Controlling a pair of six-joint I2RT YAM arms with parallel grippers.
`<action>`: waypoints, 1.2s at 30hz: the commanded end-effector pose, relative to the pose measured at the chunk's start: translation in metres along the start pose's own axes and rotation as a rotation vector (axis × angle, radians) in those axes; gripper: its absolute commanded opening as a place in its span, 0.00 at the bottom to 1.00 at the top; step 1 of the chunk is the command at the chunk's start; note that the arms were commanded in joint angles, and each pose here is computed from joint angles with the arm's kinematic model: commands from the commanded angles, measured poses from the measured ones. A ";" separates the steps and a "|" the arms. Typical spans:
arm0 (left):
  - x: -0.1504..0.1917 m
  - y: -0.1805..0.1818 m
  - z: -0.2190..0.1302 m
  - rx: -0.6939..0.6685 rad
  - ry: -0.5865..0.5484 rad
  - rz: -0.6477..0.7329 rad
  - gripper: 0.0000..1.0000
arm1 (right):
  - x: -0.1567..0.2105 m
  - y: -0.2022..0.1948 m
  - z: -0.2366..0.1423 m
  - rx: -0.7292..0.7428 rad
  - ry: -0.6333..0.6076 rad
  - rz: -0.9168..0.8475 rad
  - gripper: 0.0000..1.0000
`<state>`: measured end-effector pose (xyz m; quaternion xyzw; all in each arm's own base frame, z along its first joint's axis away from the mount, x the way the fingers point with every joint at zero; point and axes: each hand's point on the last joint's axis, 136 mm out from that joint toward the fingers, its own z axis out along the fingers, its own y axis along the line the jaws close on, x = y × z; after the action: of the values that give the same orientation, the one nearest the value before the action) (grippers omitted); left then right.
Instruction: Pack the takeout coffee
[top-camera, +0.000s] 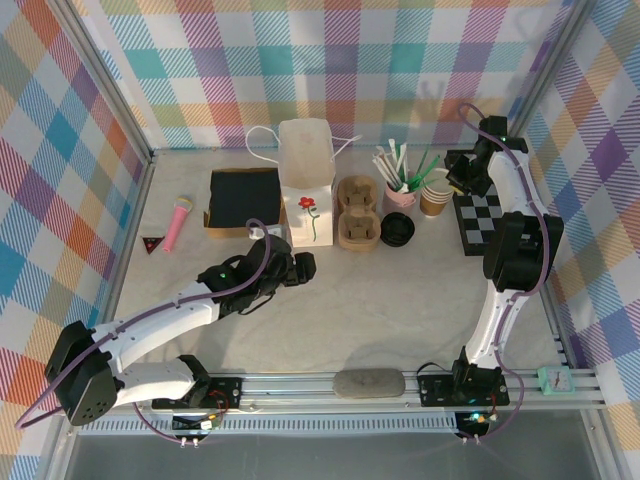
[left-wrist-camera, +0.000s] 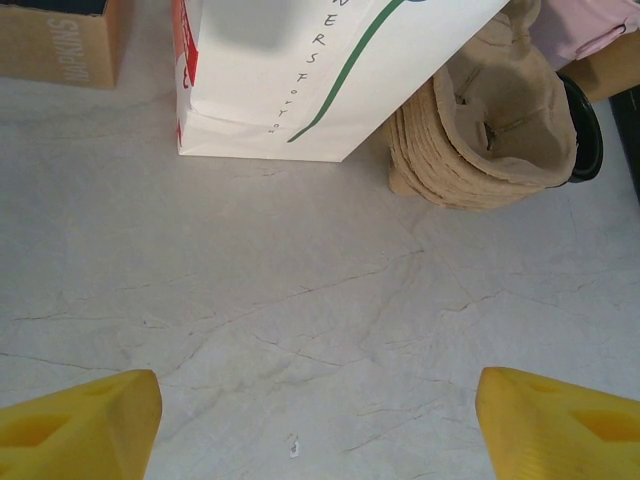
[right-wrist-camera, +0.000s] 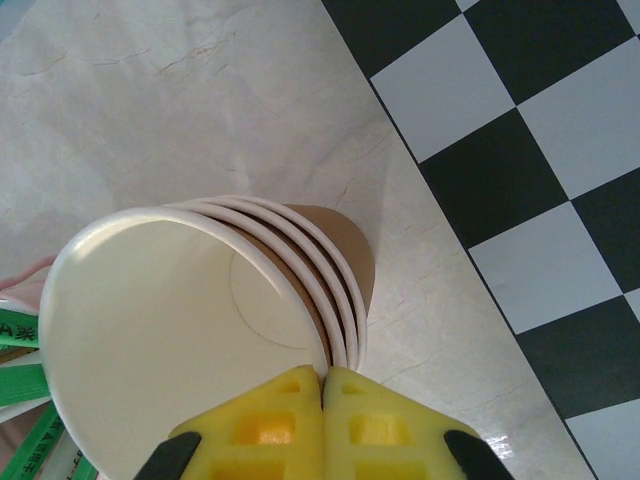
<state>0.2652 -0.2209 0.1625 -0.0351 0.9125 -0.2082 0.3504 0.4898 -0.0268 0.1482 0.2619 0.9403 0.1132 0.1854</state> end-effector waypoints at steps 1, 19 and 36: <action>-0.010 0.003 -0.010 -0.010 -0.027 0.005 0.82 | -0.007 0.015 -0.035 -0.047 -0.054 -0.003 0.00; -0.021 -0.001 -0.019 -0.007 -0.050 0.014 0.82 | -0.018 0.026 -0.078 -0.081 -0.145 -0.009 0.00; -0.028 -0.011 -0.023 0.026 -0.057 0.012 0.81 | -0.016 0.038 -0.179 -0.130 -0.312 -0.061 0.00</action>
<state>0.2665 -0.2173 0.1818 -0.0303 0.9075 -0.2062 0.3646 0.4648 -0.0281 0.3029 0.2433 0.9019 0.1255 0.3341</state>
